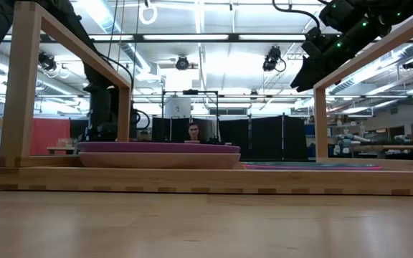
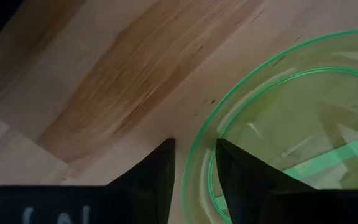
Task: Place and stack plates onto a shelf
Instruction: Stack the green plate on top of the blue plate on the shelf
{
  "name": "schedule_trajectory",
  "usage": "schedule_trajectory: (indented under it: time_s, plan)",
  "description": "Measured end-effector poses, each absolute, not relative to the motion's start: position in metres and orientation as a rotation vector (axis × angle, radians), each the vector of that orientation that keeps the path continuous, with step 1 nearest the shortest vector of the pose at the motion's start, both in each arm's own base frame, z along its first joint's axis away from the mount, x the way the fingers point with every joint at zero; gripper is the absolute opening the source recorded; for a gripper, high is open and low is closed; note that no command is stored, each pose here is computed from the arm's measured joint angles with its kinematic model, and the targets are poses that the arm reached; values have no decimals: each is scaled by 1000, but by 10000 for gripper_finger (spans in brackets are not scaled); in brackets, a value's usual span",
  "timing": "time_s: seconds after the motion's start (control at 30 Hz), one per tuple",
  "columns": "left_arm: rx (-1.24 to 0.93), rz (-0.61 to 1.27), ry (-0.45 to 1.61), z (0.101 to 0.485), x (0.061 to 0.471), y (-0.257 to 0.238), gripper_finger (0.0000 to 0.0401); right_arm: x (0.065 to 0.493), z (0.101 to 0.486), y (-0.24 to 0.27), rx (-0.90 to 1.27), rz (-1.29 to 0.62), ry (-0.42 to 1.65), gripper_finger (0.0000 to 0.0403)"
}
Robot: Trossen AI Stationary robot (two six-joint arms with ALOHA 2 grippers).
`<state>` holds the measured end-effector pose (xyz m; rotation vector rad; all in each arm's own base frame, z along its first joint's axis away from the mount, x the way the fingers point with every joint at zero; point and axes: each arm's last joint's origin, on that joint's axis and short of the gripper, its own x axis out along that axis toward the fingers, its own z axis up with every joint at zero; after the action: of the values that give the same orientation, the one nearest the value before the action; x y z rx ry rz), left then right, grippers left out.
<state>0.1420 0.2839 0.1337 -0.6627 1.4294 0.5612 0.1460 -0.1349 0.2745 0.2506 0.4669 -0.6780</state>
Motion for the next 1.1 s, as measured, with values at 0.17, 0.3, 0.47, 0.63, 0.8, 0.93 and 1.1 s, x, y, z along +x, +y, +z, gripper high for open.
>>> schedule_trajectory:
  time_s: [0.17,0.3,0.47,0.63,0.8,0.93,1.1]
  plan:
    - [-647,558,1432,134,142,284,79,146,274,-135,251,-678,467,194]
    - [-638,566,1437,133,142,285,43,146,274,-135,251,-678,467,194]
    - [-624,579,1435,134,142,286,11,146,274,-135,251,-678,467,194]
    - [-632,598,1426,137,143,289,6,146,274,-135,251,-678,467,194]
    - [-643,675,1369,155,150,303,6,146,275,-135,261,-680,463,194]
    - [-648,749,1288,176,158,317,6,146,275,-135,260,-681,462,194]
    - [-630,798,1172,208,171,331,6,148,278,-137,283,-691,411,194]
